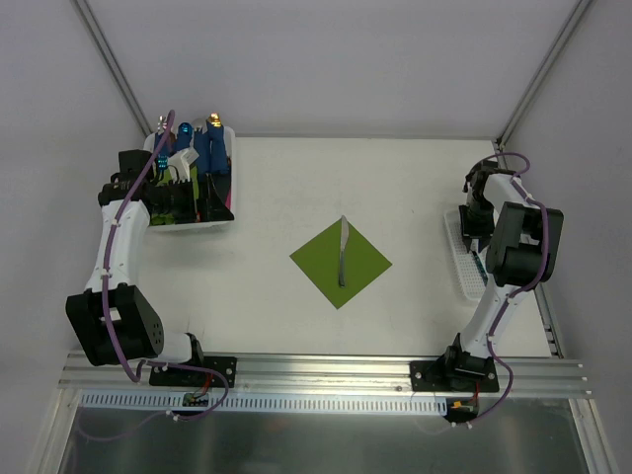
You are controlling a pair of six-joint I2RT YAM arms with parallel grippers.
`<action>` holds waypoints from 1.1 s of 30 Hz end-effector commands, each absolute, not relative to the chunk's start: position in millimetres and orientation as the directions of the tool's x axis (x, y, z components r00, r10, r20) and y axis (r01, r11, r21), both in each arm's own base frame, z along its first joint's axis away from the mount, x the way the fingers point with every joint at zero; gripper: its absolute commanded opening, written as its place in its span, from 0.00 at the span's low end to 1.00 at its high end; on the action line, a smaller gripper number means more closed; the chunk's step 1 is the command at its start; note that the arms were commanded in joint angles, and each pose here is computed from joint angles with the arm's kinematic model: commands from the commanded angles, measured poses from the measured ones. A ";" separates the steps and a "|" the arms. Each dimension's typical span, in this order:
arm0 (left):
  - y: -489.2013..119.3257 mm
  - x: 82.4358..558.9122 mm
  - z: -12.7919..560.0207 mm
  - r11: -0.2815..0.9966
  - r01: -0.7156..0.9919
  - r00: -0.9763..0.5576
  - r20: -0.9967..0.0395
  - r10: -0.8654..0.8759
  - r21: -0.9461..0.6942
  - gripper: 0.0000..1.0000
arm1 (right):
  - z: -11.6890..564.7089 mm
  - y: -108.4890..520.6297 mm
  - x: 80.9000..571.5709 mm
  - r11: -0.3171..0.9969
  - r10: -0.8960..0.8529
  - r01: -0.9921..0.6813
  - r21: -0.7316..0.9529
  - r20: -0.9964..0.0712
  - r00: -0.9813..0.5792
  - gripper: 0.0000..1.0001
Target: Place the utensils on the paper napkin and roll it up
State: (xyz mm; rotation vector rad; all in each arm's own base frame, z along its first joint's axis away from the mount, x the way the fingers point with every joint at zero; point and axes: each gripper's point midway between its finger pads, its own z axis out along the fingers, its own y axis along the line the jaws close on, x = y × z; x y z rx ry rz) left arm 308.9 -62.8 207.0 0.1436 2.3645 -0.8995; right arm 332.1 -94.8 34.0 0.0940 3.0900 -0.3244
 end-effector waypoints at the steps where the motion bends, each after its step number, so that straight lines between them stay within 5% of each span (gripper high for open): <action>1: -64.0 311.5 221.0 0.744 0.338 -0.793 -0.601 -0.105 -0.576 0.99 | 55.5 -101.7 343.1 0.980 0.021 0.043 -0.196 -0.114 -0.993 0.36; 13: -62.9 312.7 221.2 0.749 0.340 -0.790 -0.605 -0.100 -0.568 0.99 | 30.4 -100.1 340.4 0.988 0.040 0.048 -0.148 -0.053 -0.998 0.22; 23: -63.3 311.8 227.6 0.753 0.347 -0.779 -0.619 -0.101 -0.560 0.99 | 18.0 -95.3 333.9 0.991 0.048 0.050 -0.120 -0.018 -0.999 0.28; 27: -62.4 312.5 227.9 0.755 0.345 -0.778 -0.620 -0.102 -0.557 0.99 | 16.9 -96.1 333.3 0.991 0.053 0.054 -0.126 -0.016 -0.998 0.10; 33: -62.8 312.0 229.0 0.754 0.344 -0.778 -0.620 -0.106 -0.560 0.99 | 52.8 -98.8 341.5 0.986 0.060 0.077 -0.146 -0.113 -0.992 0.00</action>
